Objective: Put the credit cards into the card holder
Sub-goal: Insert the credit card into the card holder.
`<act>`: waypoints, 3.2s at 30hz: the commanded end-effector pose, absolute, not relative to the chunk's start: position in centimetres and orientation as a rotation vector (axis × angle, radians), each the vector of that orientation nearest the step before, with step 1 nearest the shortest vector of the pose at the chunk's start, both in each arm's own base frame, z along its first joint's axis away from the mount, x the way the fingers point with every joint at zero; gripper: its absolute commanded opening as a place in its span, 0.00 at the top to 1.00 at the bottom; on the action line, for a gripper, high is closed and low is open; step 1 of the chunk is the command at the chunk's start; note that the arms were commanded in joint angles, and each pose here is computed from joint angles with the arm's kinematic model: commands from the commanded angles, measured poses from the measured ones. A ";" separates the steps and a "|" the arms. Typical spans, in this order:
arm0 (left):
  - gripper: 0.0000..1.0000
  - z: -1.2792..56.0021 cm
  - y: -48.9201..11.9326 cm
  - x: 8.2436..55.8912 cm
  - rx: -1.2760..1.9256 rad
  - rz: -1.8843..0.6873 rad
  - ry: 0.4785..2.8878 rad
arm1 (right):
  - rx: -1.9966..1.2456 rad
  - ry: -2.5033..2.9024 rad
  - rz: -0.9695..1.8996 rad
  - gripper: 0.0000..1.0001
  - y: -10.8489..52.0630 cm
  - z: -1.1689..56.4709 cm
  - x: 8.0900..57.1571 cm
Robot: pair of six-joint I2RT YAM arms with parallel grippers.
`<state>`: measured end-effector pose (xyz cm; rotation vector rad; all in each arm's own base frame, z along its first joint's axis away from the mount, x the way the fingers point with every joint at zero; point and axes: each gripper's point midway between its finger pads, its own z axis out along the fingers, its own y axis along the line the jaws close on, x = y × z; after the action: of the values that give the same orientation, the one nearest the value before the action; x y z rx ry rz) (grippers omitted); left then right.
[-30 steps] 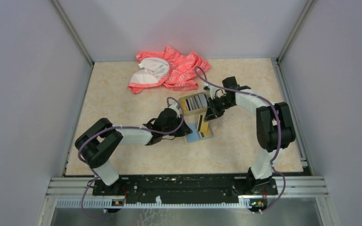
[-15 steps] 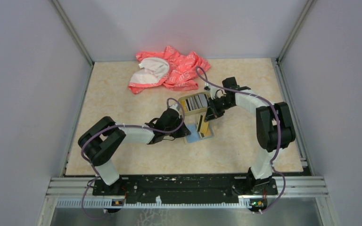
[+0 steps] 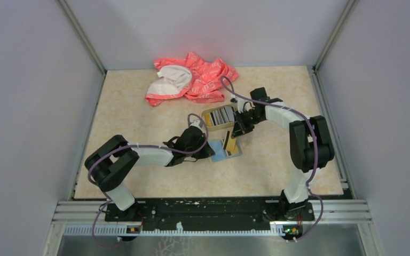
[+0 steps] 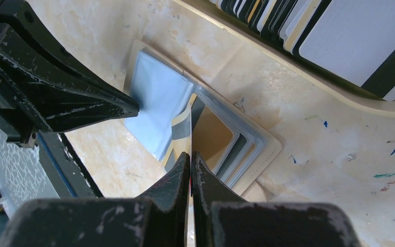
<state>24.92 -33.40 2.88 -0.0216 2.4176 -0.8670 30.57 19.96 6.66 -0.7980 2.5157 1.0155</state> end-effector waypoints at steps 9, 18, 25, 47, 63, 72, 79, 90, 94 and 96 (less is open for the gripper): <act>0.96 1.1 -31.7 23.6 -0.032 -0.795 2.456 | -0.823 2.471 0.898 1.00 20.4 8.6 31.7; 0.96 2.4 -31.4 23.5 0.012 -0.827 2.373 | -0.831 2.443 0.873 1.00 20.6 10.1 31.7; 0.96 2.4 -31.6 23.5 0.027 -0.845 2.355 | -0.845 2.484 0.880 1.00 21.4 9.1 31.1; 0.95 3.8 -31.1 23.6 0.050 -0.863 2.274 | -0.802 2.582 0.877 1.00 21.2 6.1 30.8; 0.90 6.5 -31.6 23.4 0.149 -0.942 2.154 | -0.926 2.596 0.896 1.00 20.8 5.3 30.1; 0.78 4.8 -31.2 23.7 0.116 -0.882 2.213 | -0.989 2.643 0.898 0.99 20.6 4.2 29.4; 0.74 4.2 -31.5 23.8 0.128 -0.870 2.239 | -1.054 2.634 0.889 0.99 21.5 4.0 28.9; 0.72 2.8 -32.1 24.1 0.150 -0.825 2.309 | -1.124 2.619 0.872 0.95 22.4 3.8 28.9; 0.72 2.7 -32.2 24.1 0.148 -0.826 2.312 | -1.120 2.627 0.866 0.92 22.5 3.6 29.3; 0.72 2.7 -32.2 24.1 0.149 -0.825 2.310 | -1.124 2.633 0.869 0.91 22.6 3.5 29.5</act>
<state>24.13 -31.63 2.75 0.1247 2.3034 -0.8219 28.08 22.21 3.77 -1.0690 2.6660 0.9269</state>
